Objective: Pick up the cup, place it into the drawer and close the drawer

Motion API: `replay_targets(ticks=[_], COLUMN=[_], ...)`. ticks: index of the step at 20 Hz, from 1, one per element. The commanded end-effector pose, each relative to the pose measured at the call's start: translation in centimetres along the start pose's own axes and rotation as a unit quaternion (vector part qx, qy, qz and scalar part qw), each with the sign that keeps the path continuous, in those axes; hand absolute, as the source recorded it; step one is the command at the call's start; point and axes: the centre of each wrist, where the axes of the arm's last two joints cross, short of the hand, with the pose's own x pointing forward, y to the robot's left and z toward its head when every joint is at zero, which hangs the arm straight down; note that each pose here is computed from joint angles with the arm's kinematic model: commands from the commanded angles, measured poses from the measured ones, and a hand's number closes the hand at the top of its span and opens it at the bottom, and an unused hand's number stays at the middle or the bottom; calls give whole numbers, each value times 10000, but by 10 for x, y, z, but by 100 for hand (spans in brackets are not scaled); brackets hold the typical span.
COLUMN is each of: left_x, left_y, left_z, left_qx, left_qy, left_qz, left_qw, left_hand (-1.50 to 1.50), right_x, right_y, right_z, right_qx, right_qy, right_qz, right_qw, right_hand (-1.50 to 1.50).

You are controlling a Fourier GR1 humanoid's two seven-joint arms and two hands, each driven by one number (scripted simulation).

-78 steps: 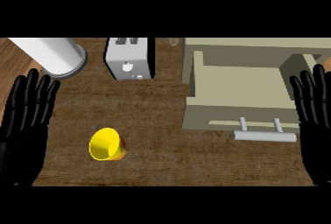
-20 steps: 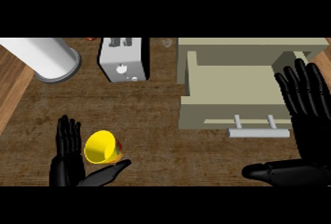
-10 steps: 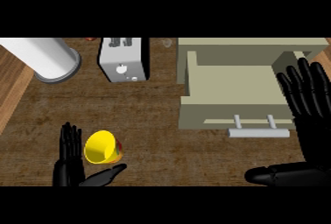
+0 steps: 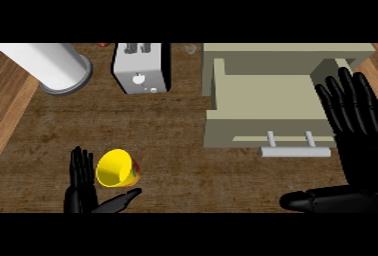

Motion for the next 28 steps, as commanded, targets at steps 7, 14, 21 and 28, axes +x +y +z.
replay_targets(ticks=[7, 14, 21, 28], left_x=[-40, -46, -68, -62], left_y=[7, -1, 15, -5], left_z=[-9, -9, -7, -25], left_qx=[16, -64, -76, -139], left_qy=[52, -19, 37, 36], left_qz=[-20, 38, 410, 606], left_qw=[10000, 10000, 9991, 9981], left_hand=[-150, -150, -150, -150], right_x=[-14, 11, 11, 2], right_y=[-14, 13, 11, -7], right_z=[-11, 2, 5, -5], right_qx=[-9, -37, 81, -5], right_qy=[-1, -55, -26, -87], right_qz=[6, -12, -103, -94], right_qw=[10000, 10000, 9999, 9999], right_hand=[-150, -150, -150, -150])
